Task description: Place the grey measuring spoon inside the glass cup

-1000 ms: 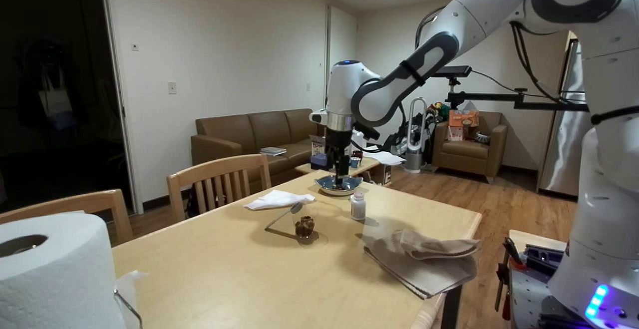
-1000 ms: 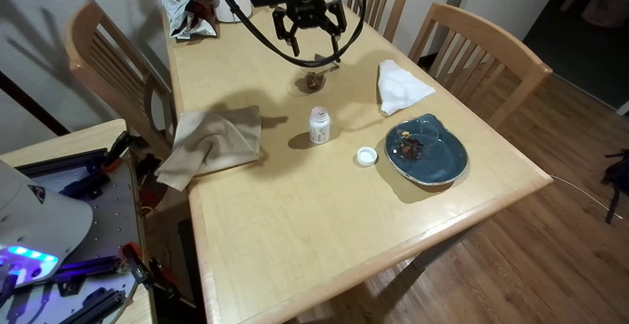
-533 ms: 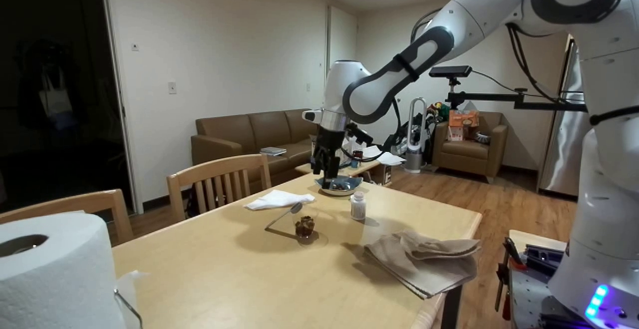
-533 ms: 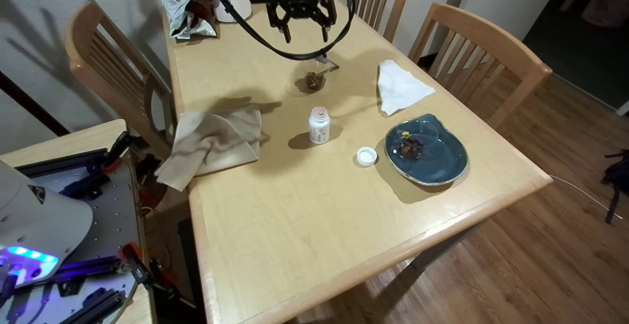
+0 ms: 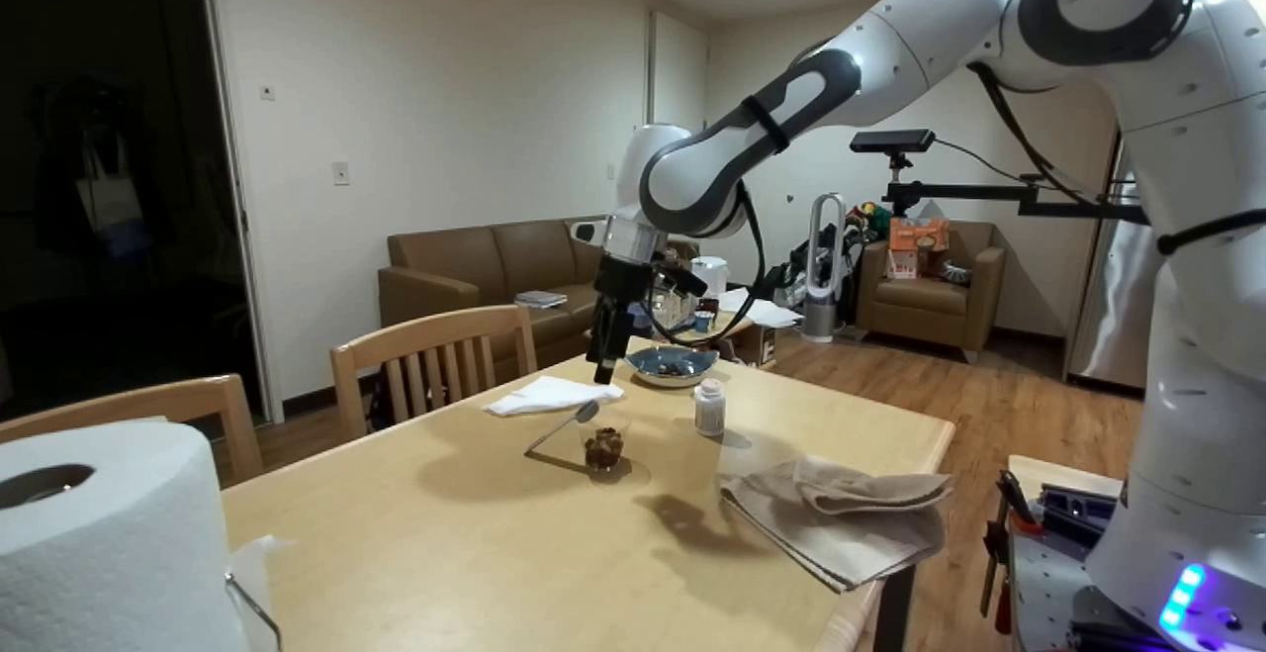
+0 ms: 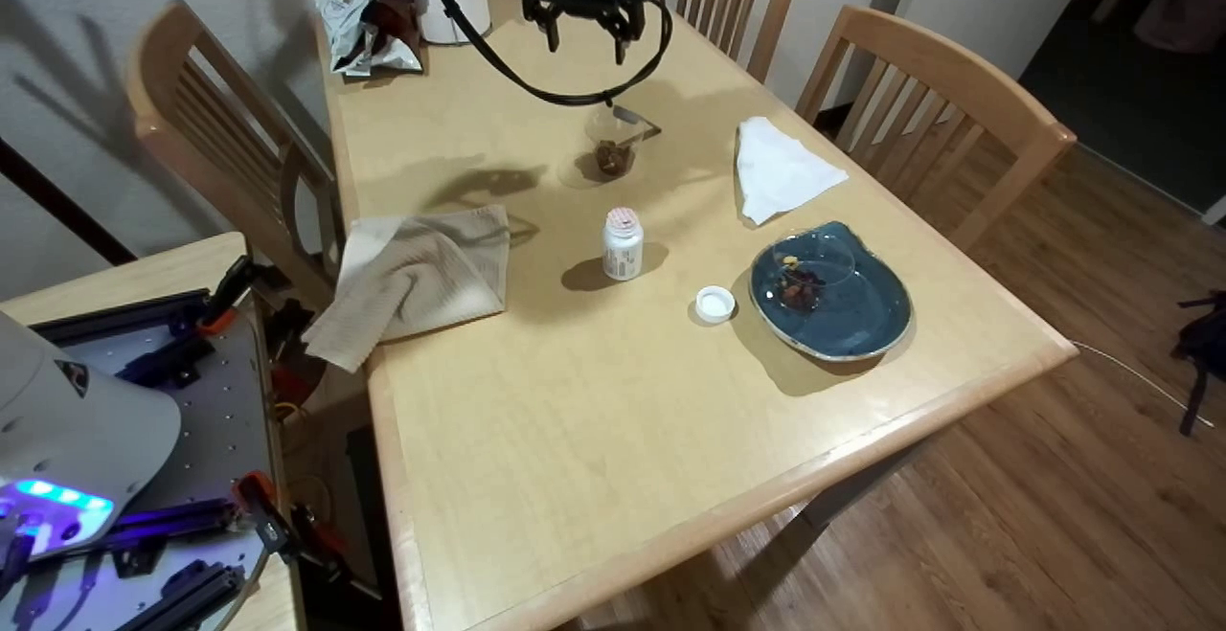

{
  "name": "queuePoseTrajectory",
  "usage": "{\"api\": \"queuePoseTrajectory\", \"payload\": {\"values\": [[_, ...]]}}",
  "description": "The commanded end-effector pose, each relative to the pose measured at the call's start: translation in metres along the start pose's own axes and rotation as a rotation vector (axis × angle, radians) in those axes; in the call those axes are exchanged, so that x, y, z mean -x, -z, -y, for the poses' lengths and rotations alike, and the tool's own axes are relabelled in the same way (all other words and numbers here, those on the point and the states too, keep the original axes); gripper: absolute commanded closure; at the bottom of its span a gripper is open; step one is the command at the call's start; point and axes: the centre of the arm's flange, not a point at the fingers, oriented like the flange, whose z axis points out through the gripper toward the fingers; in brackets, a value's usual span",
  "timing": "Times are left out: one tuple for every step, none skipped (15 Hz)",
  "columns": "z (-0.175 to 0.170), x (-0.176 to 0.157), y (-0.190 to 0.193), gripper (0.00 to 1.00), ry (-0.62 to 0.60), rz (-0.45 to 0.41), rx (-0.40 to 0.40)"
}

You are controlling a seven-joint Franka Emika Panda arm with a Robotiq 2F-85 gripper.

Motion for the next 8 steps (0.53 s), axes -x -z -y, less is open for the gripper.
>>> {"api": "queuePoseTrajectory", "payload": {"values": [[0.000,0.000,-0.002,0.00,-0.017,0.035,-0.013],[0.000,-0.001,-0.004,0.00,-0.059,0.089,-0.022],[0.000,-0.001,-0.007,0.00,-0.097,0.133,-0.036],[-0.001,-0.001,-0.010,0.00,-0.133,0.186,-0.053],[-0.004,0.004,-0.014,0.00,-0.161,0.216,-0.064],[-0.004,0.003,-0.014,0.00,-0.184,0.245,-0.077],[-0.005,0.002,-0.016,0.00,-0.196,0.266,-0.082],[-0.004,0.000,-0.017,0.00,-0.191,0.261,-0.075]]}}
